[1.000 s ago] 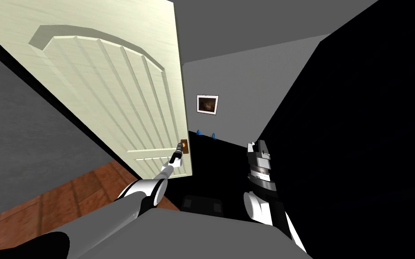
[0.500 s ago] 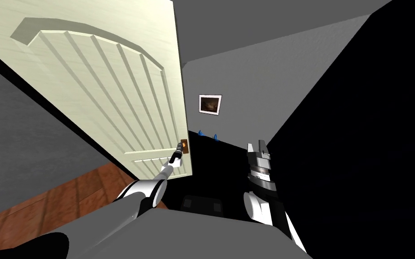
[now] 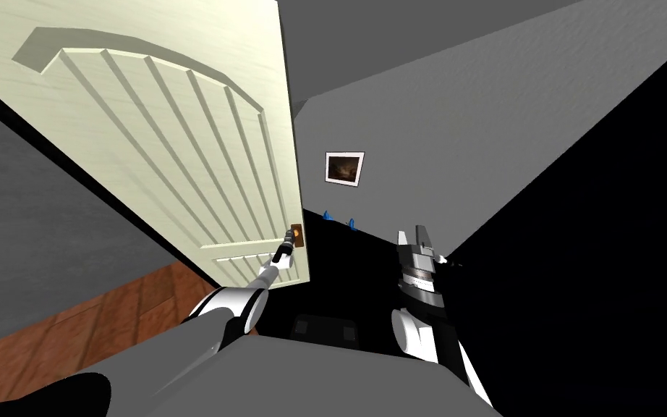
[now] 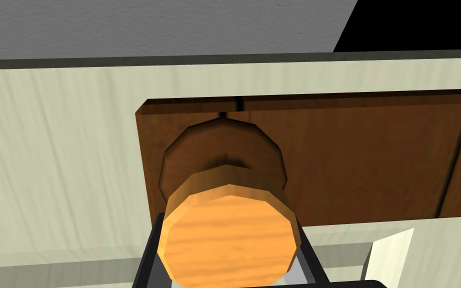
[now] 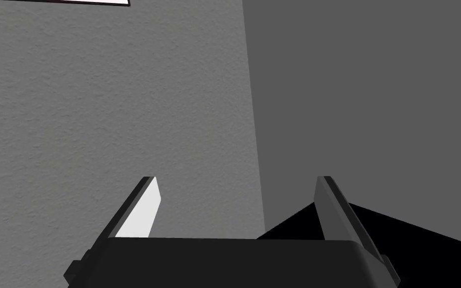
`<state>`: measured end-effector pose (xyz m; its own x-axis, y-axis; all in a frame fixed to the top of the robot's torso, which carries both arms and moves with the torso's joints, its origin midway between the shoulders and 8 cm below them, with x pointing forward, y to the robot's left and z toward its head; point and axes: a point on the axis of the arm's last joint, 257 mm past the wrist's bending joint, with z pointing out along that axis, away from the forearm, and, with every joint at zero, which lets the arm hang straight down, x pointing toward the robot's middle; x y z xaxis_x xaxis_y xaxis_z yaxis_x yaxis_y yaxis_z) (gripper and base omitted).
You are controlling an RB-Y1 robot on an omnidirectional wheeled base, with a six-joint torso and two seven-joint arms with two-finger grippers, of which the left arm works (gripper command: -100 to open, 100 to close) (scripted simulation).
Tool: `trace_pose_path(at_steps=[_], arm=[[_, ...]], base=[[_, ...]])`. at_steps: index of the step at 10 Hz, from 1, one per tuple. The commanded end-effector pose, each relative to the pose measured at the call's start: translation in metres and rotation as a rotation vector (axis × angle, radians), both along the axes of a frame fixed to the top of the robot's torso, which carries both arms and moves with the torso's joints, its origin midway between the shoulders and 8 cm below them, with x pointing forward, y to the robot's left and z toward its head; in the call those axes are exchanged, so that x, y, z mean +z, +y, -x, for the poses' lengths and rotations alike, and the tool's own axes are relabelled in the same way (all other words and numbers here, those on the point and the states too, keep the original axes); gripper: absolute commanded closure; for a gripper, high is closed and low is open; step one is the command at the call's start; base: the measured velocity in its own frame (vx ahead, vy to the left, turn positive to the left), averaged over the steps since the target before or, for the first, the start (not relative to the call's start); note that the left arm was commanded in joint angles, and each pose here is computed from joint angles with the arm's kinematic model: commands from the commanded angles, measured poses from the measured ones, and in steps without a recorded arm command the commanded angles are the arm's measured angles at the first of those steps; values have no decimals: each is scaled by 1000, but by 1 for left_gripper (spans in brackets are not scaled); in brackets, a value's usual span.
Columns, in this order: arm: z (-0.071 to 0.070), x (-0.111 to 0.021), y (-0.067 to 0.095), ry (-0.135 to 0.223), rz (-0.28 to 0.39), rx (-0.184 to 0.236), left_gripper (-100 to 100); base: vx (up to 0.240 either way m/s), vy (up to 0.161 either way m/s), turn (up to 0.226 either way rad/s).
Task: Push the door open
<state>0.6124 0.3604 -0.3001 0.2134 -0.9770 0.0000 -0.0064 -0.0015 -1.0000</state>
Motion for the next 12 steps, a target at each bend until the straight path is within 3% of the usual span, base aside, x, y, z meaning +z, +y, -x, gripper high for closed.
trace_pose_path(at_steps=[1,12], arm=[[0,5,6,-8,-4,3,100],[-1,6,2,-11,-3,-34,100]], base=[[188,-72,199],[180,-92,210]])
